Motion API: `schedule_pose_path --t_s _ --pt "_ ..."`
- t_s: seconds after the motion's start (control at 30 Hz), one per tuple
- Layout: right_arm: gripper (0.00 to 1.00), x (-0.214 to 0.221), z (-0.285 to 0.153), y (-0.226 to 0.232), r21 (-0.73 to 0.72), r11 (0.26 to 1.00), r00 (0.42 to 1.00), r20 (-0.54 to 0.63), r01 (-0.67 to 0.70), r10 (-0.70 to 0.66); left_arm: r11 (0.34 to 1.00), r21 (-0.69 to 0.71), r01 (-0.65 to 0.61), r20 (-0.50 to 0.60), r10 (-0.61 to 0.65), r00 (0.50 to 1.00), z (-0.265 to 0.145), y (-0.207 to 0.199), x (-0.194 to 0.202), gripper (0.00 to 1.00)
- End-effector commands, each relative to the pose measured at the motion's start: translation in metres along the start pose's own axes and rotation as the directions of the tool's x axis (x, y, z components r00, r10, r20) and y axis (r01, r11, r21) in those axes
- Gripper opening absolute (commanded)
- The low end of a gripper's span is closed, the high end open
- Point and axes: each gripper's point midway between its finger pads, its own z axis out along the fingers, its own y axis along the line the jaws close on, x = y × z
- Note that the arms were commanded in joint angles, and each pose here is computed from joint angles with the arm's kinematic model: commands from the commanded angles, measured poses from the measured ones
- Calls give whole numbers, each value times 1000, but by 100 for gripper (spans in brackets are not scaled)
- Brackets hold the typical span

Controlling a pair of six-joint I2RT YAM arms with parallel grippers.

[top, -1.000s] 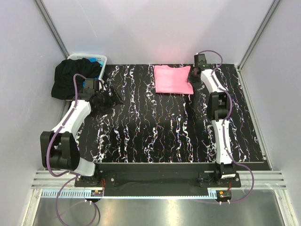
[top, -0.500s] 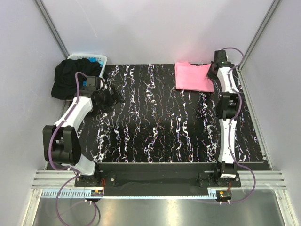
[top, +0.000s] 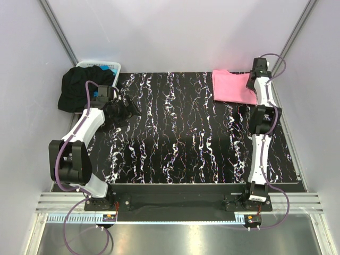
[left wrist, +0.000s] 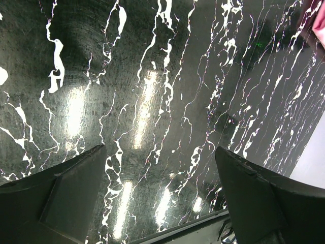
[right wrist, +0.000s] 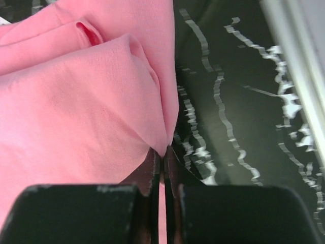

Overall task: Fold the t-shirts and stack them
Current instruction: Neatly place the folded tshirt to the corner

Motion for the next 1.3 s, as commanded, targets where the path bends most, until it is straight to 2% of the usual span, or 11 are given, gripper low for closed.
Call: schedule_pose_path --t_s 0.0,0.37,0.57,0.77,0.83,1.07,1.27 --pt "0 -29 3 -44 100 995 996 87 -18 9 999 35 -12 50 10 999 -9 -15 -18 94" --pt "0 -39 17 -105 170 982 990 124 -87 66 999 39 10 30 -11 999 -4 -17 -19 94" --pt "0 -45 26 -108 139 985 985 156 -101 79 999 40 2 29 -3 1000 -1 -22 -19 95" --pt "37 -47 23 -101 95 989 983 155 -117 101 997 62 -49 38 47 998 -2 -36 -18 96" --pt "41 -61 12 -102 93 988 978 182 -123 104 995 74 -64 36 62 997 -2 -40 -16 96" --pt "44 -107 -38 -100 53 990 955 275 -134 115 993 96 -74 34 71 997 -1 -45 -8 96" --pt "45 -105 -59 -72 -81 986 962 222 -143 157 994 81 -71 44 68 997 -4 -38 -1 96"
